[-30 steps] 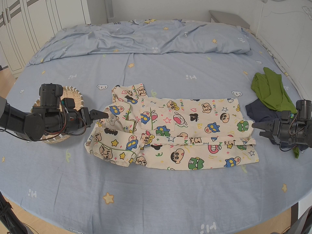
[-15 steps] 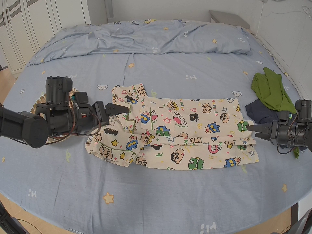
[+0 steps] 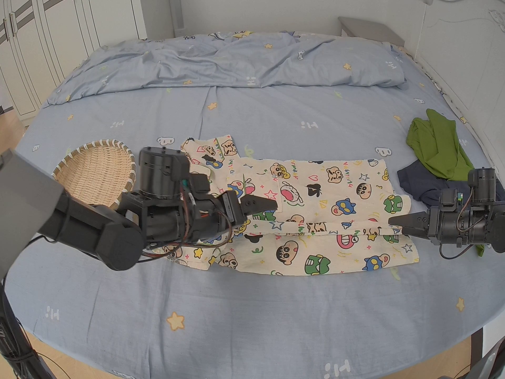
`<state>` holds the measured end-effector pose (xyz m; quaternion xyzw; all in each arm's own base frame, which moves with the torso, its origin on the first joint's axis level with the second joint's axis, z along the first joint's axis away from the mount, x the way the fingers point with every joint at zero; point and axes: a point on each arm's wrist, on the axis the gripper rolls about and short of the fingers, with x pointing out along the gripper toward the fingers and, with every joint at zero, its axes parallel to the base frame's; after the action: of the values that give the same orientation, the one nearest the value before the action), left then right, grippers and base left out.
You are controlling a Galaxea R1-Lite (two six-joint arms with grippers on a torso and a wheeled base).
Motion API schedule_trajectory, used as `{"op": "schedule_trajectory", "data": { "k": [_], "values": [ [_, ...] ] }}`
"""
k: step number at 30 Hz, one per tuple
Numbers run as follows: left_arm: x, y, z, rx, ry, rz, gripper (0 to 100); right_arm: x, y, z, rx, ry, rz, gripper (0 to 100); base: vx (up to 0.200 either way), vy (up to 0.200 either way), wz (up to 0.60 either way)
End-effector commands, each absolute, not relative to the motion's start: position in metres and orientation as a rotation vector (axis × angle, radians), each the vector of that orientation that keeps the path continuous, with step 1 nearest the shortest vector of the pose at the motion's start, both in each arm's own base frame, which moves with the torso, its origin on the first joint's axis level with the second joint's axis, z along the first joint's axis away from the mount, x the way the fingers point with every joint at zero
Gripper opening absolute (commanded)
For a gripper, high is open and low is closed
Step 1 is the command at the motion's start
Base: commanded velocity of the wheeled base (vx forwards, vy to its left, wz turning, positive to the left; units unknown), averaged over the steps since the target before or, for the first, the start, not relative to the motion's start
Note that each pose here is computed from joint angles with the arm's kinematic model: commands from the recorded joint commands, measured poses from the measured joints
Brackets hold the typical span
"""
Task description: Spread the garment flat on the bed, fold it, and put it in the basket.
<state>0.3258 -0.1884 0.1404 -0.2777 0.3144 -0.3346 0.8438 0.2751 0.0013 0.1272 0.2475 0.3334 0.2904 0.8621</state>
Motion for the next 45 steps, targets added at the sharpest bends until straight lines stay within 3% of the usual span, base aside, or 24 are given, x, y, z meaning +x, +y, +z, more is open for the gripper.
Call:
{"op": "schedule_trajectory", "data": {
  "k": [1,20,28,36,45],
  "values": [
    [0.334,-0.216,0.109,-0.557,0.726,-0.701,100,0.275,0.0,0.126,0.522,0.701,0.606,100,0.0,0.0,0.0],
    [0.367,-0.236,0.092,-0.542,0.633,-0.556,100,0.279,0.015,0.107,0.504,0.756,0.619,100,0.0,0.0,0.0],
    [0.366,-0.238,0.097,-0.559,0.584,-0.57,100,0.284,0.023,0.09,0.486,0.781,0.6,100,0.0,0.0,0.0],
    [0.364,-0.233,0.106,-0.59,0.55,-0.572,100,0.305,0.003,0.058,0.49,0.779,0.453,100,0.0,0.0,0.0],
    [0.367,-0.229,0.104,-0.585,0.541,-0.544,100,0.307,-0.014,0.065,0.505,0.73,0.414,100,0.0,0.0,0.0]
  ]
}}
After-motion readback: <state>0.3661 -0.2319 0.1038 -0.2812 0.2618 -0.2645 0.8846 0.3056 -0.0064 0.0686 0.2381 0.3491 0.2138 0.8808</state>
